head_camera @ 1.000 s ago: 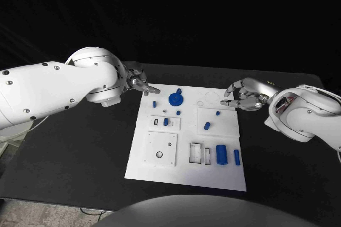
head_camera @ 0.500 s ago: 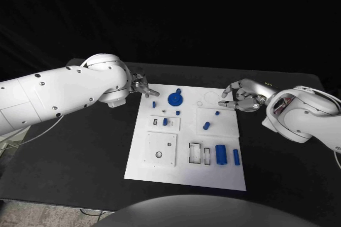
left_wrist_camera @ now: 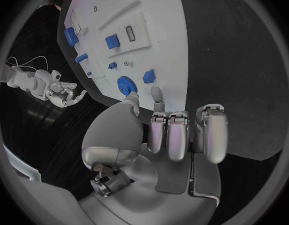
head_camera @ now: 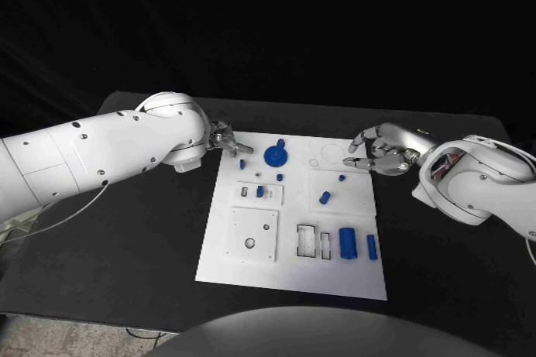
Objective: Assemble the parts on the task board
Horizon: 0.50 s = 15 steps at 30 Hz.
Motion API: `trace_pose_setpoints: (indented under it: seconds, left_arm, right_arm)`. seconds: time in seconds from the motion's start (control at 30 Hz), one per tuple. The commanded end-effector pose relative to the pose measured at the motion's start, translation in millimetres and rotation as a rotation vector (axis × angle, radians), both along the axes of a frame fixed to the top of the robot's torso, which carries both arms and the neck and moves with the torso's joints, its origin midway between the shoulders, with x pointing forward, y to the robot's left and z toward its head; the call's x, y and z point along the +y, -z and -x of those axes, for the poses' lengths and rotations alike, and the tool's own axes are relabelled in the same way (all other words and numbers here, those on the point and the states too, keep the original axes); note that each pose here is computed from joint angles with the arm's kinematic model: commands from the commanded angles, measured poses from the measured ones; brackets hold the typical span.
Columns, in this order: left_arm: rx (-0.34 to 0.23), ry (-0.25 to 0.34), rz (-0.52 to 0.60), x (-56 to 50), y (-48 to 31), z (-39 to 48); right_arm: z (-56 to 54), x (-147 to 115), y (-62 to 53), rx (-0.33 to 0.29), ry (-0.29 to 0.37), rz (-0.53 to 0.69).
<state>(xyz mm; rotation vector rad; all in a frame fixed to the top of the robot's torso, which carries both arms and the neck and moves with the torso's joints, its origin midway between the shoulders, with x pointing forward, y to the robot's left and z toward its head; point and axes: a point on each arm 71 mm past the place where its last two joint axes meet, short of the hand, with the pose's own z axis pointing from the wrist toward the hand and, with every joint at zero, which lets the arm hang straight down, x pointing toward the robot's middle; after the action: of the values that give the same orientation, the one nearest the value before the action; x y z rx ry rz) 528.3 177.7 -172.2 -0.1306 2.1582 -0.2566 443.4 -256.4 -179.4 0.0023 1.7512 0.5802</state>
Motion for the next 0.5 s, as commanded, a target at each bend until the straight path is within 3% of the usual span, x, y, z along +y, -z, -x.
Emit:
trace_pose_setpoints:
  seconds: [0.03, 0.5]
  left_arm:
    - [0.016, 0.018, -0.005, -2.3, 1.5, 0.6]
    - [0.05, 0.027, -0.007, -5.2, 9.9, 3.4]
  right_arm:
    - [0.4, 0.9, -0.3, -0.004, -0.007, -0.005]
    - [-0.2, 0.7, 0.3, 0.0, -0.005, -0.001]
